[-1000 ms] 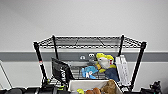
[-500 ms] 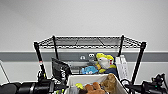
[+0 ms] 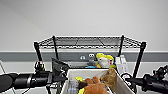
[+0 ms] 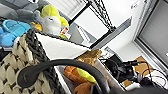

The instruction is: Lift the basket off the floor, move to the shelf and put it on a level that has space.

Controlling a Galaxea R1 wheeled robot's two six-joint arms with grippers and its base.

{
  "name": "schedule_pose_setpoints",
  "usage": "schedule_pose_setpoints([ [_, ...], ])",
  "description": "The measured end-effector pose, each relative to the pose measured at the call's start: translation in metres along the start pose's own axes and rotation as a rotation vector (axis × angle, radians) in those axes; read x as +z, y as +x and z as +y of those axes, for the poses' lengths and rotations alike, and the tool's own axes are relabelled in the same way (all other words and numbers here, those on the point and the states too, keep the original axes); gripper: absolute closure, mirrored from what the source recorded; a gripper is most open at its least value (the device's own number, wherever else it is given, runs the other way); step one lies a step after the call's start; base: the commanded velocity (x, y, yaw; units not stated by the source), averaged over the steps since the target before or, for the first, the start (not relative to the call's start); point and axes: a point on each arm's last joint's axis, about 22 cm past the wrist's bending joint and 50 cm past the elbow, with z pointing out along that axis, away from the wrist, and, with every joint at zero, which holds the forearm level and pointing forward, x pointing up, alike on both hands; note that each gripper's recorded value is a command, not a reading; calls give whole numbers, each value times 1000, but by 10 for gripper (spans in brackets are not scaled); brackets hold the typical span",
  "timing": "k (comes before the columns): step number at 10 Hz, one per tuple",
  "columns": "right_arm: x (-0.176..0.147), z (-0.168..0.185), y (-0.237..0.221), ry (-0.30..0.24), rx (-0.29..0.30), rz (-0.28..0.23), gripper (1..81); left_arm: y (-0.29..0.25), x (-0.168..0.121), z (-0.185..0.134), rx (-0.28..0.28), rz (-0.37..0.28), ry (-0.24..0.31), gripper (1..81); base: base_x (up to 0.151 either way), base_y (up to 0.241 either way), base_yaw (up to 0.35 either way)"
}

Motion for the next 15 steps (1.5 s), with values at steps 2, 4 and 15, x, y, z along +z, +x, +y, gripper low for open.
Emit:
schedule_pose_setpoints([
  [2, -1, -14, 8, 13, -16, -3, 811, 12, -5, 13, 9, 8, 1, 811, 0, 0, 0],
  [4, -4, -28, 15, 22, -30, -8, 811, 19, -9, 26, 23, 5, 1, 811, 0, 0, 0],
  [15, -25, -101, 37, 53, -99, -29, 811, 49, -29, 87, 78, 25, 3, 811, 0, 0, 0],
])
